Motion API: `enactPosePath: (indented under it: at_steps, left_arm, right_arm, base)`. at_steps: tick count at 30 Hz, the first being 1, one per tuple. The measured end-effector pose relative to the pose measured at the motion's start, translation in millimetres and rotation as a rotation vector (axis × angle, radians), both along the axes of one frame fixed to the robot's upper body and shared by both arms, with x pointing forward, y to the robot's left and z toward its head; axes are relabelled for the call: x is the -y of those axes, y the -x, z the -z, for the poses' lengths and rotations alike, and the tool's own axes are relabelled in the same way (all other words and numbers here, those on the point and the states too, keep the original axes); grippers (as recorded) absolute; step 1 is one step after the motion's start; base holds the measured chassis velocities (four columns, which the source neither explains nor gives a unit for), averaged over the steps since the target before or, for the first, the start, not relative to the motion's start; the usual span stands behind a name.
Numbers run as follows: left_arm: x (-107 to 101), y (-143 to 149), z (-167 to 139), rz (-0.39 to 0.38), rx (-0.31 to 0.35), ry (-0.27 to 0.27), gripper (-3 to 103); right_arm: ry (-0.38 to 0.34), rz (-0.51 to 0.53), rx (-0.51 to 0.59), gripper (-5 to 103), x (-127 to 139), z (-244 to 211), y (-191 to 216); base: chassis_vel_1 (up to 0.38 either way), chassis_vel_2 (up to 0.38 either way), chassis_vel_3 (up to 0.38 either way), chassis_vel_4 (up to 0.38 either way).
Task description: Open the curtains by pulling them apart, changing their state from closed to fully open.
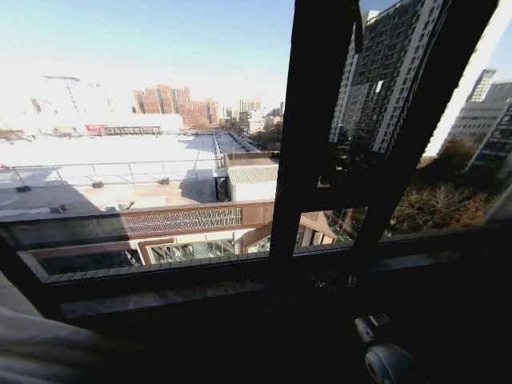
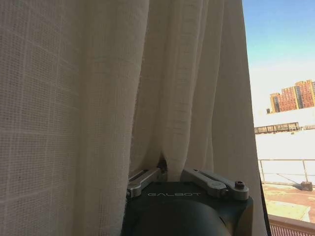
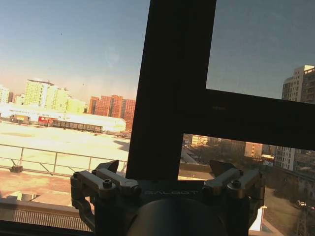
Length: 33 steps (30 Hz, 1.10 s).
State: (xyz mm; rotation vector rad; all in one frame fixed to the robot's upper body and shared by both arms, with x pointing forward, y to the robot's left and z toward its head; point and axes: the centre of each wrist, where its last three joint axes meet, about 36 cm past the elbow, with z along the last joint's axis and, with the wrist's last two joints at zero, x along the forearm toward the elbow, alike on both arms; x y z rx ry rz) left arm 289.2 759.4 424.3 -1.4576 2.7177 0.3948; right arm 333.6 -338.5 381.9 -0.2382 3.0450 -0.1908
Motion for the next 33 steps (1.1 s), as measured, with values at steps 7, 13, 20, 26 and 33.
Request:
enactPosePath:
  at_steps: [7, 13, 20, 26, 33]
  left_arm:
    - [31.7, -15.1, 13.2, 0.069, 0.032, 0.028, 0]
    - [51.5, -25.6, 14.2, 0.124, 0.05, 0.028, 0]
    - [109.4, -37.0, 21.2, 0.241, 0.063, 0.054, 21]
    - [185.7, -43.4, 29.1, 0.332, 0.085, 0.062, 43]
    - [285.1, -51.4, 47.7, 0.452, 0.094, 0.122, 65]
  right_arm:
    - [0.0, 0.0, 0.0, 100, 0.0, 0.0, 0.0]
    - [0.0, 0.0, 0.0, 100, 0.0, 0.0, 0.0]
    - [0.0, 0.0, 0.0, 100, 0.1, 0.0, 0.0]
    - [0.0, 0.0, 0.0, 100, 0.1, -0.1, 0.0]
    - [0.0, 0.0, 0.0, 100, 0.0, 0.0, 0.0]
  base:
    - [0.0, 0.0, 0.0, 0.0]
    - [0.0, 0.0, 0.0, 0.0]
    - [0.0, 0.0, 0.0, 0.0]
    - [0.0, 0.0, 0.0, 0.0]
    - [0.0, 0.0, 0.0, 0.0]
